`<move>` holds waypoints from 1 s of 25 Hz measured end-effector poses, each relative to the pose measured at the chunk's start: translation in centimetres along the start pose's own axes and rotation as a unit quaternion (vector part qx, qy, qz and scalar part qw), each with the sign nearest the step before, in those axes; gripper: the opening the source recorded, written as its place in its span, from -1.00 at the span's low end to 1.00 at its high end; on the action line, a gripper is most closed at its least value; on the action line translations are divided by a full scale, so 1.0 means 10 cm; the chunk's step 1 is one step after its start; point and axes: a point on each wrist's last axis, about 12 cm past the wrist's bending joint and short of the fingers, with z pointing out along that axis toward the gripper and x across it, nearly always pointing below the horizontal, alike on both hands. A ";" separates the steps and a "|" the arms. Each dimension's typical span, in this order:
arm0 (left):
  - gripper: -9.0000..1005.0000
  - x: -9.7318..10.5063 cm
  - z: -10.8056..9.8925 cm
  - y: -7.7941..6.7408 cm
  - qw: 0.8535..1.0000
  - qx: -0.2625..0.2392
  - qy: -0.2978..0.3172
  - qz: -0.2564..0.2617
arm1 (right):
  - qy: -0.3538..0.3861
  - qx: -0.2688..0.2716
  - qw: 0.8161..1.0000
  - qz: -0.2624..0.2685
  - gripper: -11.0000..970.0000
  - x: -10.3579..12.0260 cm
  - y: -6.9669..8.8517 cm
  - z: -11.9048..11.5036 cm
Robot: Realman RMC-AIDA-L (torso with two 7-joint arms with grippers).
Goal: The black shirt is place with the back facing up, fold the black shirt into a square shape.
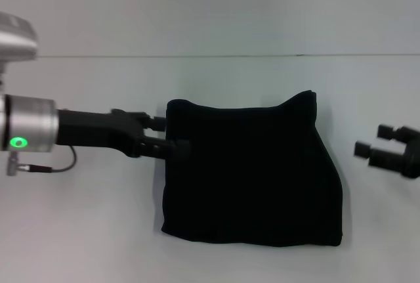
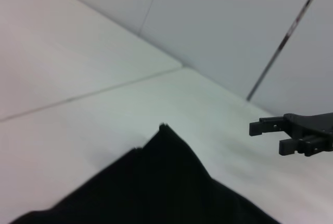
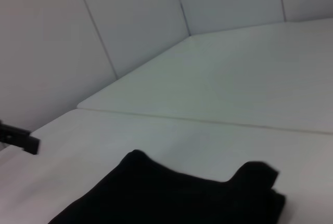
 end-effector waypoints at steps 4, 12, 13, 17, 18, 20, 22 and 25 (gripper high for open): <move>0.90 -0.01 0.22 -0.06 1.000 0.002 0.018 0.014 | 0.002 -0.027 1.000 0.002 0.81 0.16 0.10 0.11; 0.89 0.04 0.35 -0.17 0.999 0.014 0.014 0.039 | 0.003 -0.073 0.997 -0.008 0.81 0.08 0.19 0.24; 0.89 0.05 0.37 -0.18 0.999 0.015 0.009 0.039 | 0.003 -0.073 0.997 -0.008 0.81 0.08 0.19 0.24; 0.89 0.06 0.42 -0.21 0.999 0.021 0.004 0.038 | 0.006 -0.085 0.996 -0.014 0.81 0.05 0.22 0.29; 0.89 0.07 0.42 -0.21 0.999 0.020 0.005 0.037 | 0.007 -0.087 0.996 -0.016 0.81 0.05 0.23 0.30; 0.89 0.07 0.43 -0.19 1.000 0.014 0.006 0.024 | 0.014 -0.093 0.995 -0.025 0.81 0.06 0.25 0.32; 0.89 0.08 0.44 -0.18 1.000 0.009 0.006 0.011 | 0.020 -0.098 0.994 -0.039 0.81 0.07 0.26 0.34; 0.89 0.09 0.42 -0.17 1.000 0.011 0.008 0.008 | 0.022 -0.101 0.993 -0.055 0.81 0.09 0.28 0.35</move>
